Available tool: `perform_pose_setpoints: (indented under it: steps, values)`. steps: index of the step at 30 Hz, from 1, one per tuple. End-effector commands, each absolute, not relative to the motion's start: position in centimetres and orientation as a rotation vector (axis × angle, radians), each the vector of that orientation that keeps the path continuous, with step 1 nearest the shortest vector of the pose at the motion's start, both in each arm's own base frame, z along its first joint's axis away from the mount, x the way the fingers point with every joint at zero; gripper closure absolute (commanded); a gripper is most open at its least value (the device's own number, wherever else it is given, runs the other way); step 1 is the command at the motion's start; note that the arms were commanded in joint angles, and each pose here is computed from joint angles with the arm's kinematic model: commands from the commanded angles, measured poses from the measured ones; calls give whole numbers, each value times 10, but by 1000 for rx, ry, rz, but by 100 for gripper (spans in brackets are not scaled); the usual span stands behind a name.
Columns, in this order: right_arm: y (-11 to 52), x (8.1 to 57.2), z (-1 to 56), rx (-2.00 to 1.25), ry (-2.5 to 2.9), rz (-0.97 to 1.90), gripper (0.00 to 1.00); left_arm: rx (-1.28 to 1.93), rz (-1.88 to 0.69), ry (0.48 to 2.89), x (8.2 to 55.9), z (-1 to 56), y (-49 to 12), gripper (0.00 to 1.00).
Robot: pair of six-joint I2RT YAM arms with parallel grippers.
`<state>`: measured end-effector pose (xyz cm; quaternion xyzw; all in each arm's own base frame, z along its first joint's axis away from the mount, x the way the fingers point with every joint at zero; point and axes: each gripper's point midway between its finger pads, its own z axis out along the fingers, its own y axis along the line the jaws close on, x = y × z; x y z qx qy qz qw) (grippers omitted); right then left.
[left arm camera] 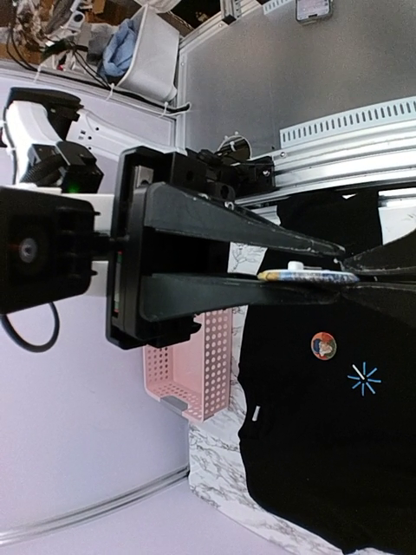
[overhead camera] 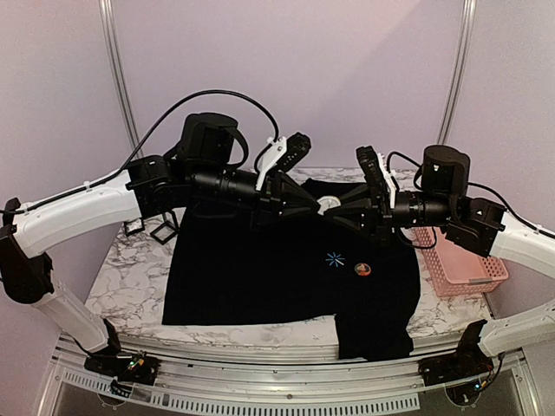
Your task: Pin the brooch onto the clothing
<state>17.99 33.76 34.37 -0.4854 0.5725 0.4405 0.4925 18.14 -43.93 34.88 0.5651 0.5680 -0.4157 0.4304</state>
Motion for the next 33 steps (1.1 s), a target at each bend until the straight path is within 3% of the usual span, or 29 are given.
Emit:
perform_pose_setpoints:
  steps: [1,6,13,22,25,30,33]
  values:
    - [335,174,354,-1172,1337,1089,90,1437,-1034,1352,169,357,-436,100]
    - [335,172,354,-1181,1331,1099,100,1526,-947,1251,157,352,-436,100]
    - [339,183,347,-1164,1380,1071,100,1588,-871,1158,147,348,-441,100]
    - [349,200,342,-1143,1452,1039,90,1611,-846,1135,139,345,-445,100]
    - [347,202,343,-1132,1457,1026,84,1604,-841,1142,140,346,-444,100]
    - [340,177,333,-1264,1441,1056,54,1525,-788,1227,164,346,-441,100]
    - [323,157,328,-1329,1436,1049,42,1475,-707,1274,191,345,-433,100]
